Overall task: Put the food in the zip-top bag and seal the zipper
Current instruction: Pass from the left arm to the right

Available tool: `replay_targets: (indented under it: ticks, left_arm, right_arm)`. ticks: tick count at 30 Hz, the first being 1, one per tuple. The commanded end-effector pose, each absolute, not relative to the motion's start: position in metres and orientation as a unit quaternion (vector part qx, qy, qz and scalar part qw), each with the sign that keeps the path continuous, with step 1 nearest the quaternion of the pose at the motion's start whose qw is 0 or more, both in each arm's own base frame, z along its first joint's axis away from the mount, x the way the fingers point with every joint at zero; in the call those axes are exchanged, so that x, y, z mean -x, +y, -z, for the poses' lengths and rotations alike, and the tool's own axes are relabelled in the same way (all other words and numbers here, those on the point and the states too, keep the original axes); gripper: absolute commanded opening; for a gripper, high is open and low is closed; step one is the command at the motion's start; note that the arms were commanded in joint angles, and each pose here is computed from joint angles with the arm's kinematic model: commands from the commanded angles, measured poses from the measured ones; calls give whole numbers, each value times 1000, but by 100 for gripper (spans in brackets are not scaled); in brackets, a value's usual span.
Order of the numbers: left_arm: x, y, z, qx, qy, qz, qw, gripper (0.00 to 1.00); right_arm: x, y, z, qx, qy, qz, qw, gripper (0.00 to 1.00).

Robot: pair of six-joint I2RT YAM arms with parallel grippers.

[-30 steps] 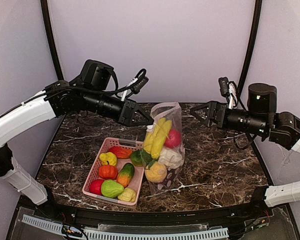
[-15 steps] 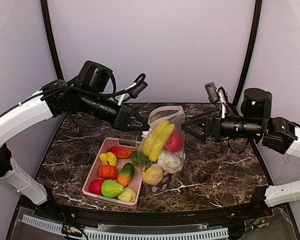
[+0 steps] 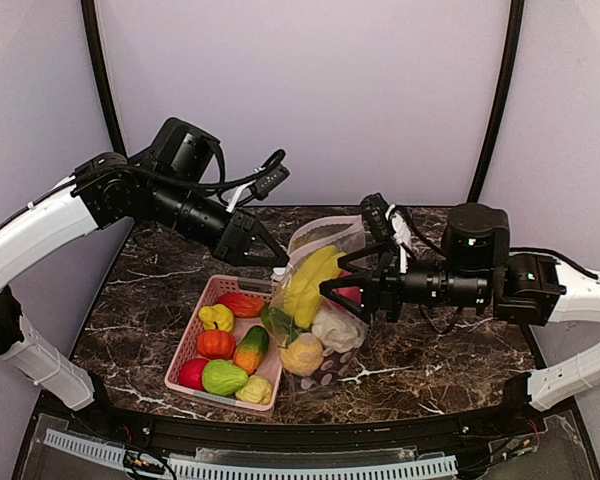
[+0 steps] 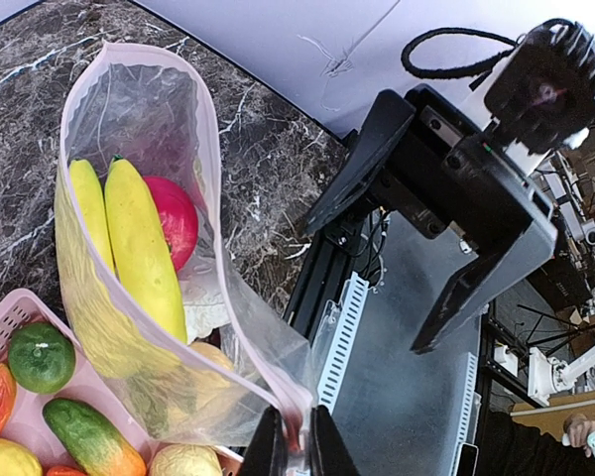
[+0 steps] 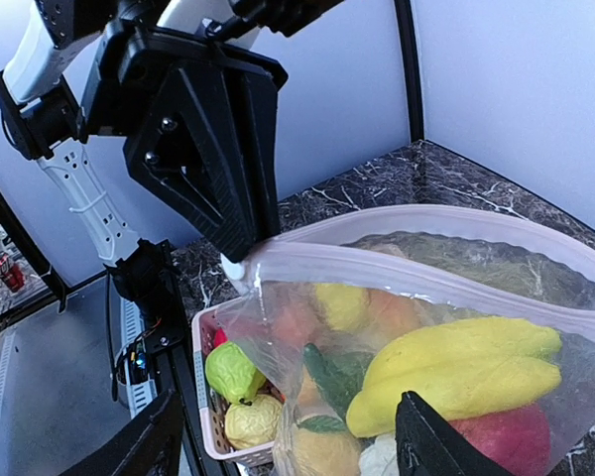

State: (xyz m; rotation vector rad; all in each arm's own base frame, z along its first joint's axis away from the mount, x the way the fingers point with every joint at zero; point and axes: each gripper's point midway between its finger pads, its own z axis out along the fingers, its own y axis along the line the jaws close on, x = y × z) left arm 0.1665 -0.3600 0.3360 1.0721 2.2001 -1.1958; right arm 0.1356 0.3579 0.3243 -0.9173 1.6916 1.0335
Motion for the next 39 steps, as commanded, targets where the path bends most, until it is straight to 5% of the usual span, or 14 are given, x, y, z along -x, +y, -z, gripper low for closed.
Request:
replay_targets:
  ticks: [1,11,19,22,27,29,34,39]
  left_arm:
    - [-161,-354,-360,-386,779,443,221,2]
    - [-164,-358,-359,-374,784,447,214,4]
    - [-171,-360,-356,-362,788,446,223,6]
    - [-176,-361,-357,-349,788,448,237,19]
    - [-188,-350,-367,-318,782,442,302,66]
    - [-191,-344,-368,-305,779,442,324,76]
    - [-184,-337,-355,-295,772,457,329,77]
    - [-172,-342,-341,-294,764,492,297,60]
  right_arm:
    - [-148,368,-315,356,686,-377,510,69]
    - [-161,386,-296,361,695,-297,546,50]
    - [-159,390,-294,361,692,-299,549,12]
    - [-158,389,-294,353,692,-310,548,0]
    - [-162,387,-294,320,708,-317,544,0]
    - [-166,385,-293,303,717,-317,542,0]
    - [-173,383,-294,259,736,-319,538,0]
    - [-181,386,-289,245,748,-300,539,0]
